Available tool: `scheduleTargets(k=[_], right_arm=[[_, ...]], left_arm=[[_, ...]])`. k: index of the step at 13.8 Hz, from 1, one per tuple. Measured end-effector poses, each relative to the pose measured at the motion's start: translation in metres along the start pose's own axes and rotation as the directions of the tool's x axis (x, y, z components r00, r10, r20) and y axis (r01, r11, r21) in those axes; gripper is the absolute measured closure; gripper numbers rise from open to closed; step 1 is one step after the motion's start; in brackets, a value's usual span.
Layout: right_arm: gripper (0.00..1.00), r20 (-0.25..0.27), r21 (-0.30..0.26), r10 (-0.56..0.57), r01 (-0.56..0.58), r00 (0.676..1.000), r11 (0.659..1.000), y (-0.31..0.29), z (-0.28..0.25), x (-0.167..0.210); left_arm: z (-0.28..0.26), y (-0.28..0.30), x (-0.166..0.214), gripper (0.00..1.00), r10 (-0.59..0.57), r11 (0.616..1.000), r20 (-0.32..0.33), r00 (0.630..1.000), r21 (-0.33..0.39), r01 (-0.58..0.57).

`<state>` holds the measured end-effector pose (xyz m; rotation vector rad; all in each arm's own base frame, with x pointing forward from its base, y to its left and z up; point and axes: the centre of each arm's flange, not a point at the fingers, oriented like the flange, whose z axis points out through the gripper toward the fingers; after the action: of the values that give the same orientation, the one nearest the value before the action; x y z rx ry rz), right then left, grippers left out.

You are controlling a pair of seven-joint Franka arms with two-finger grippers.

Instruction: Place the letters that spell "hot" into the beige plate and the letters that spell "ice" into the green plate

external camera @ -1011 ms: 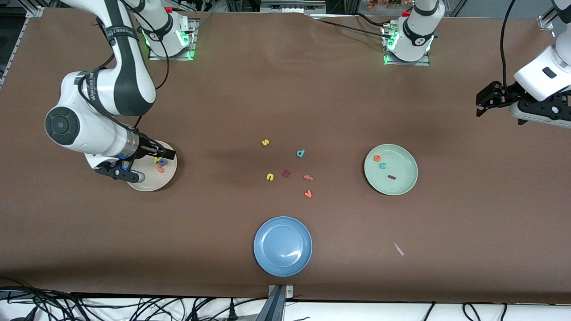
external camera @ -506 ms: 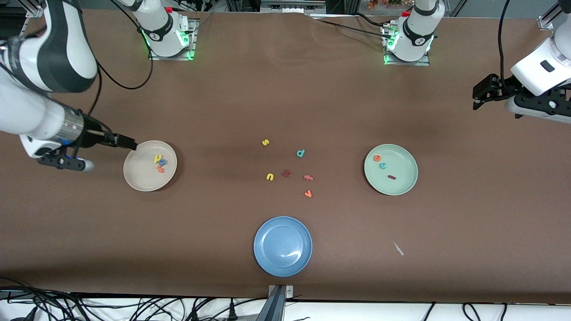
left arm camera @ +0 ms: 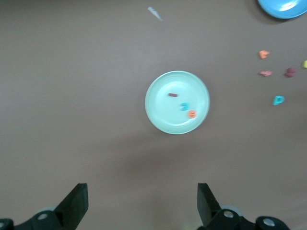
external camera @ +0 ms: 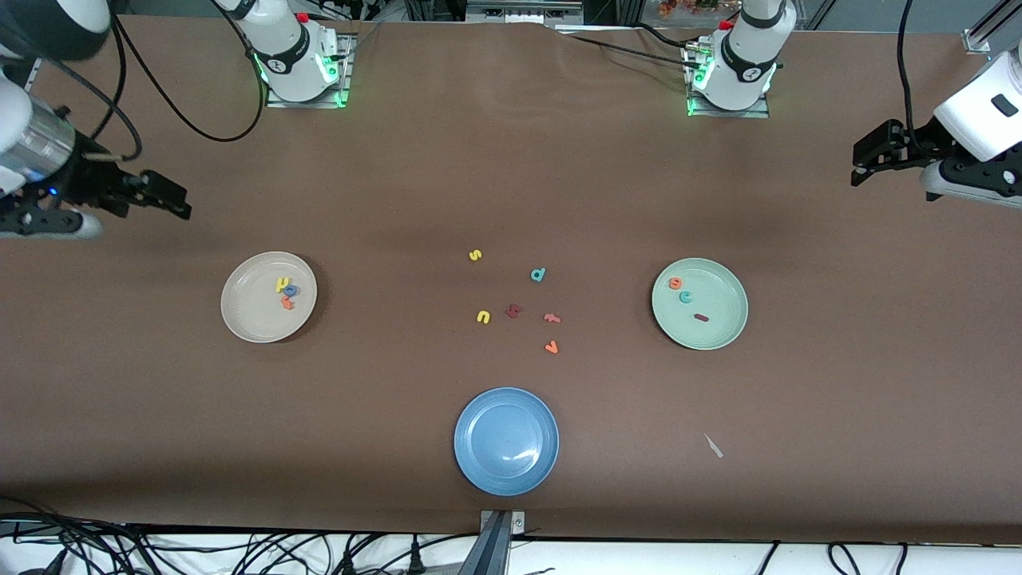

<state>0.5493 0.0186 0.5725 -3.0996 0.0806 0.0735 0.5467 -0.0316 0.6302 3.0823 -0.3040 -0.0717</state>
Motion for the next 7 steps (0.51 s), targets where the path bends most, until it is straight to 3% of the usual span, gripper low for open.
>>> scheduleTargets(k=[7], right_arm=[[0.0, 0.025, -0.004, -0.02, 0.02, 0.999, 1.0, -0.009, -0.003, -0.008]], left_arm=[[0.015, -0.009, 0.009, 0.0, -0.014, 1.0, 0.028, 0.999, -0.02, 0.015]])
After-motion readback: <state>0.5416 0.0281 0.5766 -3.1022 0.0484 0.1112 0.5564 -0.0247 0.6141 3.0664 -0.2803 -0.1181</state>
